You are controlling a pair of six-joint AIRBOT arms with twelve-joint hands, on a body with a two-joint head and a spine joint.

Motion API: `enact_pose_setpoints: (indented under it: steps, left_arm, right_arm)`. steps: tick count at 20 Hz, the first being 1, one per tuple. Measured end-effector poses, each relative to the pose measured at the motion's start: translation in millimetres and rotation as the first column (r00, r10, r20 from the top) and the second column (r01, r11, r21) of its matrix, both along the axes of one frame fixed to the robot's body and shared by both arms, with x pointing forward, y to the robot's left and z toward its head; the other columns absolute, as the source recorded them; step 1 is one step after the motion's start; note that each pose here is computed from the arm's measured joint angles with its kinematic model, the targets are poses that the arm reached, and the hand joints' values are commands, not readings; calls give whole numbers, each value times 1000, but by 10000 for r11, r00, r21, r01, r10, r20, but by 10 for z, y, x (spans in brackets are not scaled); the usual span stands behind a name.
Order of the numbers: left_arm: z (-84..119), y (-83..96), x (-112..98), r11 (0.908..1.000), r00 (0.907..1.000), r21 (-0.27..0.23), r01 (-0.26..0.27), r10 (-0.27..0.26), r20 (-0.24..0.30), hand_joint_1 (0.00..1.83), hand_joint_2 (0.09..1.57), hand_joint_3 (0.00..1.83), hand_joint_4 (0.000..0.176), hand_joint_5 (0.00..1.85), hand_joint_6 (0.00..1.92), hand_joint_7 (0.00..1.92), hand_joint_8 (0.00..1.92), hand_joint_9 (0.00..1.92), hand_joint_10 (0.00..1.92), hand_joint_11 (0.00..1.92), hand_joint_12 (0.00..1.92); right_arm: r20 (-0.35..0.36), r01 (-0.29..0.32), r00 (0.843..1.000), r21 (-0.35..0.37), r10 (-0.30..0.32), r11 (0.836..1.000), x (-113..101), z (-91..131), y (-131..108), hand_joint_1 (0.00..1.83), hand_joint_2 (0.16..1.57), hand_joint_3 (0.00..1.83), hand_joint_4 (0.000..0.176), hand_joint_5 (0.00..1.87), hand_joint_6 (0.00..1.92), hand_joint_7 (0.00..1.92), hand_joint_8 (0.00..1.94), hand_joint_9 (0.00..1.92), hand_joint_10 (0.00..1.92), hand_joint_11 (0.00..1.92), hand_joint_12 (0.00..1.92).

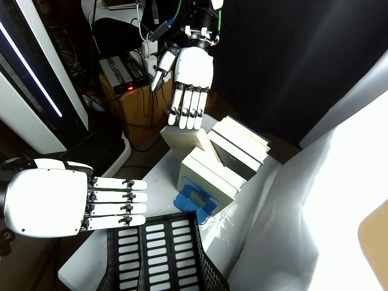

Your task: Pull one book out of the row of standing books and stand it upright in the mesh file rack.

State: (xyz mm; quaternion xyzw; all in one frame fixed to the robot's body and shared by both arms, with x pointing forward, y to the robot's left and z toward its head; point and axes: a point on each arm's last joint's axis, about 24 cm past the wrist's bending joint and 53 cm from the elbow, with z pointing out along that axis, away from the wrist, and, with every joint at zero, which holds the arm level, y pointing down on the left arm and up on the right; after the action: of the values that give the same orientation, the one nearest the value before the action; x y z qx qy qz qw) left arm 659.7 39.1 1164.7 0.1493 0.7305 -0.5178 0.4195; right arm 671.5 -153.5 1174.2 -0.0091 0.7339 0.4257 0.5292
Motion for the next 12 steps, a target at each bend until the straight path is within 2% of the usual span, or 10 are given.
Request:
enact_pose_setpoints:
  steps: [1, 3, 5, 6, 7, 8, 10, 12]
  left_arm:
    - [9, 8, -31, 9999, 10000, -125, -23, 22, -74, 0, 1333, 13, 6, 241, 12, 0, 0, 0, 0, 0, 0]
    - [62, 45, -86, 9991, 10000, -418, 17, -17, -4, 0, 1334, 12, 0, 199, 1, 0, 0, 0, 0, 0, 0]
    - [185, 152, -62, 9968, 9997, -767, -220, 229, 105, 0, 1338, 11, 6, 141, 0, 0, 0, 0, 0, 0, 0]
    - [284, 226, -55, 9941, 9991, -1031, -342, 365, 209, 0, 1337, 10, 9, 134, 0, 0, 0, 0, 0, 0, 0]
    - [352, 275, -58, 9917, 9986, -1215, -416, 454, 282, 0, 1324, 3, 25, 78, 0, 0, 0, 0, 0, 0, 0]
    - [384, 294, -66, 9909, 9981, -1271, -437, 489, 378, 0, 1328, 5, 33, 69, 1, 0, 0, 0, 0, 0, 0]
    - [493, 353, -71, 9863, 9959, -1556, -549, 652, 620, 0, 1333, 6, 34, 20, 0, 0, 0, 0, 0, 0, 0]
    - [602, 507, -8, 9769, 9907, -1908, -967, 1128, 756, 0, 1328, 3, 38, 0, 0, 0, 0, 0, 0, 0, 0]
  right_arm:
    - [0, -11, 10000, 4, 11, 10000, -3, 0, 5, 394, 1237, 1, 0, 0, 0, 0, 0, 0, 0, 0, 0]
    - [21, -102, 9999, 86, 102, 9999, -31, 13, 42, 406, 1239, 1, 0, 0, 0, 0, 0, 0, 0, 0, 0]
    - [93, -279, 9996, 130, 278, 9995, -78, 32, 99, 425, 1243, 2, 0, 0, 0, 0, 0, 0, 0, 0, 0]
    - [105, -380, 9992, 169, 378, 9991, -110, 39, 135, 464, 1239, 0, 0, 0, 0, 0, 0, 0, 0, 0, 0]
    - [162, -492, 9987, 108, 490, 9987, -136, 41, 161, 475, 1240, 0, 0, 0, 0, 0, 0, 0, 0, 0, 0]
    - [184, -553, 9983, 99, 551, 9984, -159, 49, 175, 472, 1235, 0, 5, 0, 0, 0, 0, 0, 0, 0, 0]
    - [308, -827, 9961, 68, 824, 9966, -210, 76, 230, 556, 1214, 0, 13, 0, 0, 0, 0, 0, 0, 0, 0]
    - [452, -1158, 9922, -77, 1160, 9932, -259, 97, 297, 587, 1203, 0, 0, 0, 0, 0, 0, 0, 0, 0, 0]
